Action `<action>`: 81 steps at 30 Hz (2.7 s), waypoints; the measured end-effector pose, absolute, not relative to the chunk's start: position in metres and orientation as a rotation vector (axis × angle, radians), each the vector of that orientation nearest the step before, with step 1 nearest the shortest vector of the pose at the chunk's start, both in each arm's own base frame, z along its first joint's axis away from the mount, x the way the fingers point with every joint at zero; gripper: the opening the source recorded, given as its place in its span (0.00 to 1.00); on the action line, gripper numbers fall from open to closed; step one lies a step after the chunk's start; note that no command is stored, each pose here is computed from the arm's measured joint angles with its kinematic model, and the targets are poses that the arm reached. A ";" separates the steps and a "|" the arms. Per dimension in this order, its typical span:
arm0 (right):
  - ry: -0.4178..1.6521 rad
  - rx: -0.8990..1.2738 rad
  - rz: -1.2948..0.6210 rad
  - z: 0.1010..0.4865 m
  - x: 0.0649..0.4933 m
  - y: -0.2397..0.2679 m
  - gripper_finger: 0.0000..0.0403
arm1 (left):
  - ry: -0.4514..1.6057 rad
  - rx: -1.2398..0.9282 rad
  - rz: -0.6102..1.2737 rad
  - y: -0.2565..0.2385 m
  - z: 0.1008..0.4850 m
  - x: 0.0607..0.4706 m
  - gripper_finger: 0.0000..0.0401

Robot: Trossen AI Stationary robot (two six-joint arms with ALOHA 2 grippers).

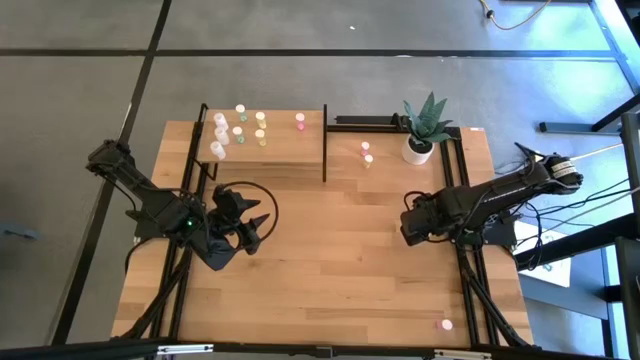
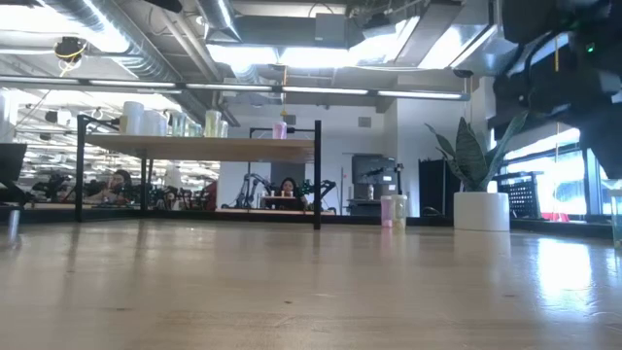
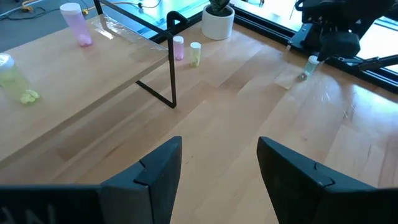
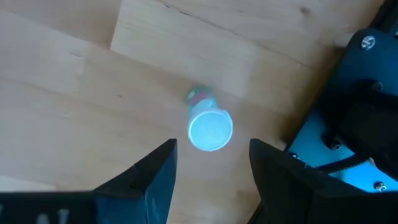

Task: Pick and place medicine bottles onto shelf by color
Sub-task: Put the blue pill bottle aligned with the other blue pill bottle on the shelf

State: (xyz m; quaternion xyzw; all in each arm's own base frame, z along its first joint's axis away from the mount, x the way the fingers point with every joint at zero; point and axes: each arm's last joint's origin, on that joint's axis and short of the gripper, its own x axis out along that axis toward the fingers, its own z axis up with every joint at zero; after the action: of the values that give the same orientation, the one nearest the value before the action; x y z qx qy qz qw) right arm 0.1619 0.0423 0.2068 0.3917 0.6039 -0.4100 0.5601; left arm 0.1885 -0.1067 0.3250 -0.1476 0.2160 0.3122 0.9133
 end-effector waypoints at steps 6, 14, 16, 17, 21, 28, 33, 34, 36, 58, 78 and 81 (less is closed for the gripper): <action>1.419 0.926 -0.960 0.203 0.162 0.042 0.50 | 0.445 -0.305 0.643 -0.107 0.325 0.188 0.50; 1.413 0.921 -0.964 0.203 0.162 0.042 0.50 | 0.445 -0.305 0.643 -0.107 0.325 0.188 0.50; 1.411 0.922 -0.966 0.203 0.162 0.042 0.50 | 0.445 -0.305 0.643 -0.107 0.325 0.188 0.50; 1.411 0.922 -0.965 0.203 0.162 0.042 0.50 | 0.445 -0.304 0.643 -0.107 0.325 0.188 0.50; 1.407 0.926 -0.961 0.203 0.163 0.042 0.50 | 0.445 -0.304 0.643 -0.107 0.325 0.188 0.50; 1.421 0.914 -0.977 0.199 0.166 0.043 0.50 | 0.446 -0.301 0.643 -0.107 0.325 0.188 0.50; 1.468 0.852 -0.976 0.191 0.170 0.044 0.50 | 0.447 -0.301 0.643 -0.107 0.325 0.188 0.50; 1.473 0.847 -0.979 0.190 0.171 0.044 0.50 | 0.447 -0.300 0.643 -0.107 0.325 0.188 0.50; 1.481 0.840 -0.987 0.189 0.172 0.044 0.50 | 0.447 -0.300 0.643 -0.107 0.325 0.188 0.50; 1.467 0.819 -0.994 0.183 0.177 0.045 0.50 | 0.447 -0.300 0.643 -0.107 0.325 0.188 0.50; 1.473 0.823 -0.992 0.183 0.177 0.045 0.31 | 0.447 -0.300 0.643 -0.107 0.325 0.188 0.50; 1.478 0.814 -0.981 0.183 0.177 0.045 0.31 | 0.447 -0.300 0.642 -0.107 0.325 0.188 0.50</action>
State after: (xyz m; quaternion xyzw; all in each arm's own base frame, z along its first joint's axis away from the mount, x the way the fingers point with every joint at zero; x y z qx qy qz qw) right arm 0.1767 0.0452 0.1833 0.3453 0.6272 -0.4163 0.5604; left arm 0.1883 -0.1067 0.3250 -0.1456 0.2169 0.3119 0.9135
